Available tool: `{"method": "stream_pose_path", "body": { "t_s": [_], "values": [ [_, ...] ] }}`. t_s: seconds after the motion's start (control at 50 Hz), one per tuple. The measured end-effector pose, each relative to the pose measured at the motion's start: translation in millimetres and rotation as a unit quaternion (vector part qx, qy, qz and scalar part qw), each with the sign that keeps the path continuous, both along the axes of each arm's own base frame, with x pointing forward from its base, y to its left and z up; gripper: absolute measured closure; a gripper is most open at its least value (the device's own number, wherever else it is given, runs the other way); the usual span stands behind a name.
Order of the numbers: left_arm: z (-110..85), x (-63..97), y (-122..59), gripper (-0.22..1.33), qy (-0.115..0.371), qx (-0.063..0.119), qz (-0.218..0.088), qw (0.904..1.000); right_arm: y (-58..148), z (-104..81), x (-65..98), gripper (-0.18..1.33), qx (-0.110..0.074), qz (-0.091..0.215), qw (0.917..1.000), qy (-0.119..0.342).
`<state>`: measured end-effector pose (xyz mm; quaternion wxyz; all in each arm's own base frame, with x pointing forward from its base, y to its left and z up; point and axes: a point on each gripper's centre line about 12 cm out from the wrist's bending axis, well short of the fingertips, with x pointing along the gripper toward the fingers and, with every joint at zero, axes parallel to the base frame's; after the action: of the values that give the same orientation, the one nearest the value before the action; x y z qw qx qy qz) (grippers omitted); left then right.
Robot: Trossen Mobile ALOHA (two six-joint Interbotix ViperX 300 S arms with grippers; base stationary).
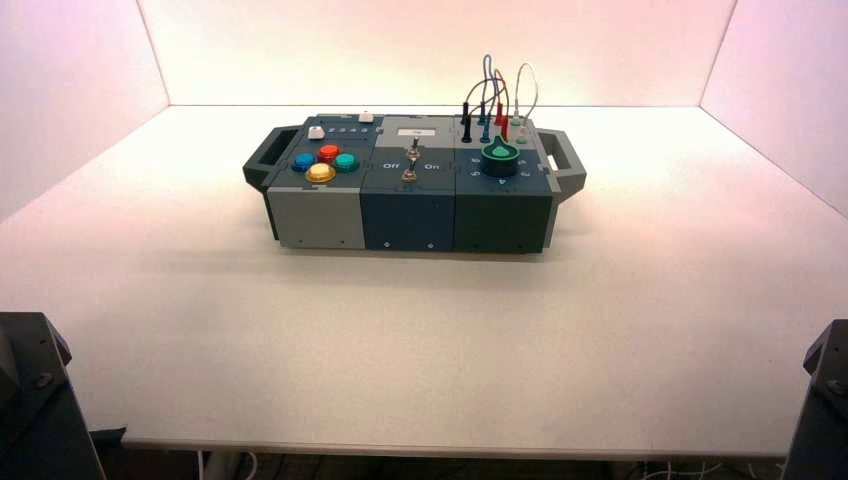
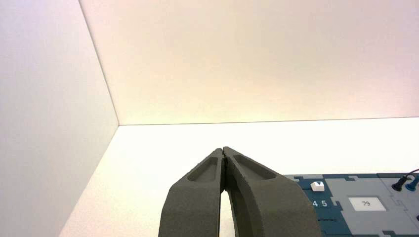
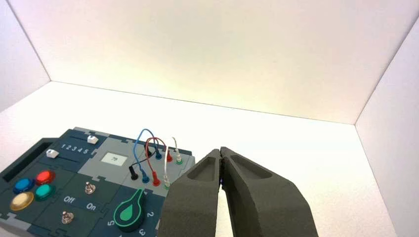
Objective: Rotate the box counterclockwise.
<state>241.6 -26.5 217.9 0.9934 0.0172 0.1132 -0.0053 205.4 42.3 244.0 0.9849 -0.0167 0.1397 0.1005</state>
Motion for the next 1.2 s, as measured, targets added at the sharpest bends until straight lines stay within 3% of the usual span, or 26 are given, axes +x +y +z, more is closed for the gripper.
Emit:
{"method": "stream_pose_path", "body": {
  "t_s": [0.36, 0.56, 0.76, 0.94, 1.2],
  "values": [
    [-0.2, 0.0, -0.1, 1.28, 0.001, 0.000, 0.000, 1.0000, 0.3, -0.3, -0.2, 1.29, -0.001, 0.001, 1.0000, 0.001],
    [-4.0, -1.8, -2.9, 1.28, 0.022, 0.001, -0.013, 0.9997, 0.1, -5.6, -1.8, 1.29, -0.001, 0.000, 0.9996, 0.027],
    [-4.1, 0.5, -15.0, 1.28, 0.083, 0.023, -0.067, 0.9940, 2.1, -1.8, -2.3, 1.29, 0.011, 0.001, 0.9972, 0.074],
    [4.6, 6.5, -28.0, 1.27, 0.136, 0.016, -0.114, 0.9840, 5.8, 6.5, -2.7, 1.29, 0.019, 0.008, 0.9911, 0.131],
    [18.3, 28.4, -46.4, 1.28, 0.207, 0.007, -0.170, 0.9635, 8.1, 6.6, -9.4, 1.29, 0.004, 0.021, 0.9771, 0.212]
  ]
}}
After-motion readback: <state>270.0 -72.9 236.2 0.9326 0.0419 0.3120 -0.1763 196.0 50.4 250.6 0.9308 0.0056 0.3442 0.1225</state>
